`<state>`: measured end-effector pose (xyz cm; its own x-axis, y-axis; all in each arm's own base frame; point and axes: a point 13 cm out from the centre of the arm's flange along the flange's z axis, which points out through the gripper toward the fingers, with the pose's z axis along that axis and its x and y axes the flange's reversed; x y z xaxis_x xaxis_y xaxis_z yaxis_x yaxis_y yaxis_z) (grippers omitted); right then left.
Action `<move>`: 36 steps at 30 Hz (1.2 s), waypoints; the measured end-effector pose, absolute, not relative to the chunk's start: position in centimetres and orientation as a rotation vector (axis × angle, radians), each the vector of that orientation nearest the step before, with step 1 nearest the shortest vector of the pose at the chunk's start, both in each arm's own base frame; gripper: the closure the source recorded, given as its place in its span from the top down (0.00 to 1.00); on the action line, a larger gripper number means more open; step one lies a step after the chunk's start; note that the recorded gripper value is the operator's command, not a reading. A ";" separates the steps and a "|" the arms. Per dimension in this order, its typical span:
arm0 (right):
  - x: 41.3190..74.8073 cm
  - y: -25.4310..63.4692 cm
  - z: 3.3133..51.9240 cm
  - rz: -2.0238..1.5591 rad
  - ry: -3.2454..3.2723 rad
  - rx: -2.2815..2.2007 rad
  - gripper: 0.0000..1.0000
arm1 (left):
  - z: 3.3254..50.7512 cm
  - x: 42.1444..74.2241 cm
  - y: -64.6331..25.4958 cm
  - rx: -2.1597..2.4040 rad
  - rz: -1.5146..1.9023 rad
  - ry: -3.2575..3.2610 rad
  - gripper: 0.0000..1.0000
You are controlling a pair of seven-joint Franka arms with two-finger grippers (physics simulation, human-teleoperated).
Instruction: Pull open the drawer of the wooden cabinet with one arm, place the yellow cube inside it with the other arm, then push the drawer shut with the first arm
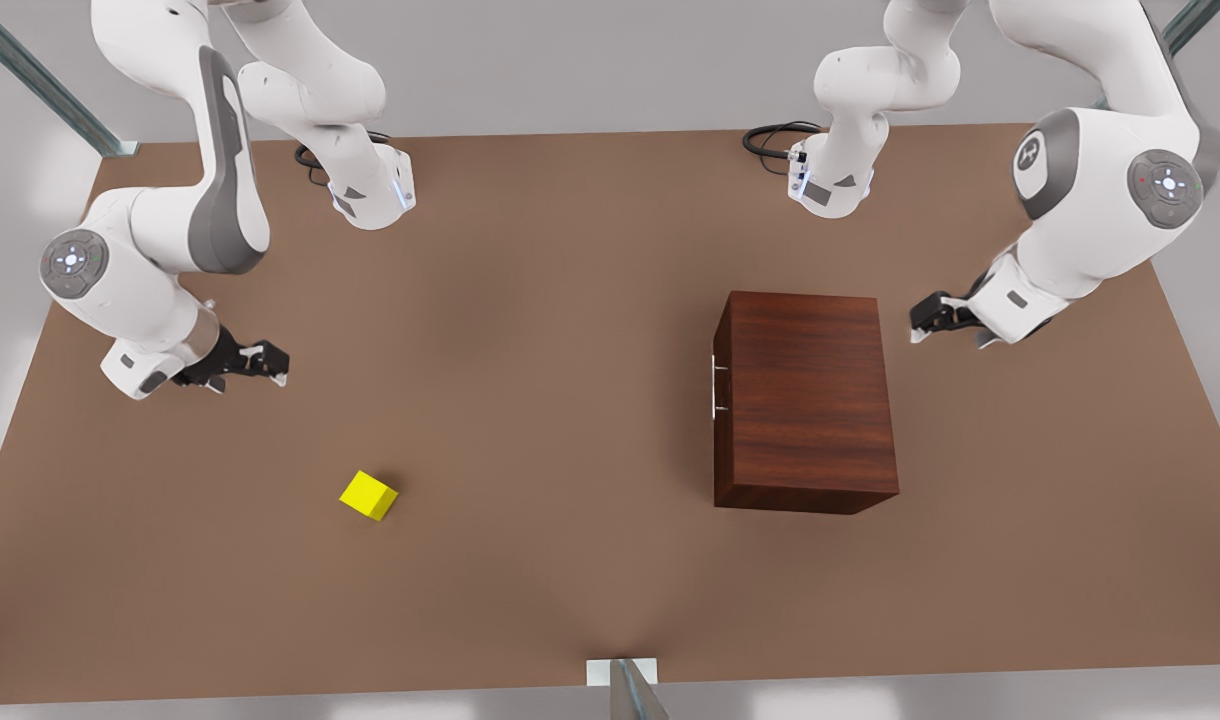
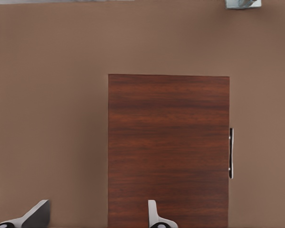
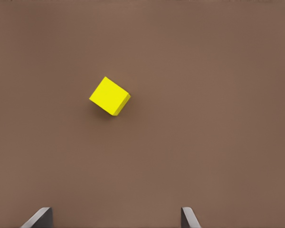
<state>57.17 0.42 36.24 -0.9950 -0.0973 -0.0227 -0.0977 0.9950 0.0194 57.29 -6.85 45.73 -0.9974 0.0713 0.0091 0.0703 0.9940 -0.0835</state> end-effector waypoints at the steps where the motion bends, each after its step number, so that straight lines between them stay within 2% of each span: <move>1: 57.3 0.5 36.2 0.031 3.111 -0.155 1.00 | 45.8 57.4 -6.4 -0.093 0.132 -3.129 1.00; 5: 57.8 0.5 36.3 0.031 3.096 -0.154 1.00 | 46.1 57.1 -6.2 -0.073 0.127 -3.118 1.00; 8: 59.2 0.2 36.9 0.032 3.093 -0.109 1.00 | 44.5 57.1 -9.6 -0.183 0.033 -3.094 1.00; 10: 59.3 -0.4 36.8 0.035 3.106 -0.038 1.00 | 42.9 56.5 -17.4 -0.387 -0.058 -3.062 1.00; 13: 58.8 -1.3 36.4 0.039 3.133 0.067 1.00 | 39.5 52.3 -32.9 -0.696 -0.157 -2.994 1.00; 19: 60.5 1.3 35.2 0.044 3.153 0.211 1.00 | 32.6 50.7 -44.6 -0.613 -0.303 -3.032 1.00; 22: 61.5 3.0 33.6 0.042 3.169 0.268 1.00 | 31.0 49.6 -45.9 -0.484 -0.349 -3.059 1.00; 26: 63.5 4.3 31.9 0.043 3.171 0.355 1.00 | 26.6 50.3 -42.4 -0.274 -0.439 -3.057 1.00; 36: 65.8 4.6 26.9 0.016 3.178 0.590 1.00 | 23.2 53.3 -41.1 -0.048 -0.558 -3.150 1.00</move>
<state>65.83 4.57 26.91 -0.9294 0.3576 0.0909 0.3585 0.9335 -0.0070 53.31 -41.14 23.18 -0.9979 0.0393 -0.0514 0.0192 0.9388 0.3440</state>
